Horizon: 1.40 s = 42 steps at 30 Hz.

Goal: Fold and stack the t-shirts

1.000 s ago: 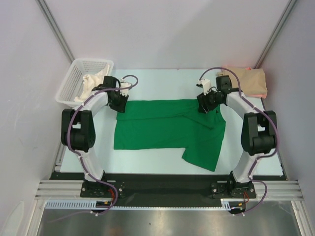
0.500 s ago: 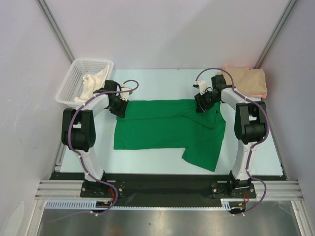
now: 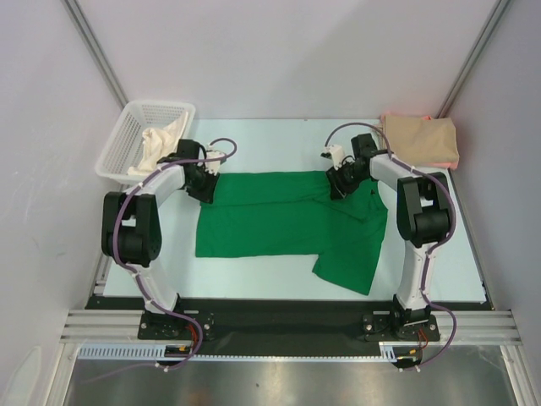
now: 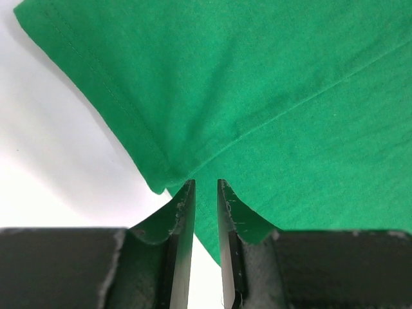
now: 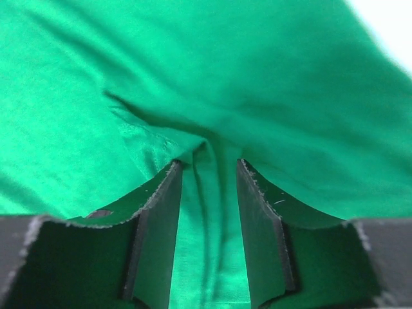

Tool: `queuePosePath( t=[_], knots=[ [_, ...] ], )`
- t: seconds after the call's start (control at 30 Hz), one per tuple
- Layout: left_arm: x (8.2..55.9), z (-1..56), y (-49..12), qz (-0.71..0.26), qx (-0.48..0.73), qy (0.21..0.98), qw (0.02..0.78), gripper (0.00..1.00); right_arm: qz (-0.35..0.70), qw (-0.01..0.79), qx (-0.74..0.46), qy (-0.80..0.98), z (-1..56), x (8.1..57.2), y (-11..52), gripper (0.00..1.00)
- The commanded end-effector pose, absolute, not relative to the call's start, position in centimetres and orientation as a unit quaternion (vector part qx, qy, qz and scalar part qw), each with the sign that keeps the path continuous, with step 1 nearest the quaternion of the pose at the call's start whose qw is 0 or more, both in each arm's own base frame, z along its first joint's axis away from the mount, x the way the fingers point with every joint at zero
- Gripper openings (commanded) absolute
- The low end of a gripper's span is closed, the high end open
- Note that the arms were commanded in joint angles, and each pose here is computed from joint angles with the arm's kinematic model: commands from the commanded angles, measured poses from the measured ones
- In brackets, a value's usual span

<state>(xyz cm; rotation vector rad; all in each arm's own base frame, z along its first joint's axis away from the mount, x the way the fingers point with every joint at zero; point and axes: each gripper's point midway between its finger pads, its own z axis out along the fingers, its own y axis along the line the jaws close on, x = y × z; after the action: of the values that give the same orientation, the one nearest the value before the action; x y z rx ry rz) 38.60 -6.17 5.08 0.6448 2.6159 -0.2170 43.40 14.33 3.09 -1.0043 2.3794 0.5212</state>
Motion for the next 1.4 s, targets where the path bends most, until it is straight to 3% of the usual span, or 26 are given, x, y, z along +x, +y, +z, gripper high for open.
queuePosePath(
  t=[0.0,0.33,0.53,0.83,1.37],
  knots=[
    [39.3,7.3,-6.3,-0.083,0.227,0.936,0.257,0.25,0.195,0.269,-0.391,0.859,5.9,41.9,15.8,0.43],
    [39.9,8.9,-6.6,-0.1,0.216,0.931,0.276,0.24,0.194,0.273,-0.446,0.83,9.8,34.5,18.6,0.42],
    [40.3,9.2,-6.4,-0.093,0.219,0.931,0.275,0.24,0.176,0.285,-0.434,0.837,10.6,34.0,17.3,0.42],
    [42.5,7.5,-5.7,-0.078,0.207,0.945,0.24,0.25,0.152,0.339,-0.281,0.885,11.1,41.8,9.9,0.43],
    [47.7,2.8,-3.8,-0.032,0.194,0.961,0.193,0.25,0.158,0.324,-0.225,0.905,6.0,50.6,7.0,0.45]
  ],
)
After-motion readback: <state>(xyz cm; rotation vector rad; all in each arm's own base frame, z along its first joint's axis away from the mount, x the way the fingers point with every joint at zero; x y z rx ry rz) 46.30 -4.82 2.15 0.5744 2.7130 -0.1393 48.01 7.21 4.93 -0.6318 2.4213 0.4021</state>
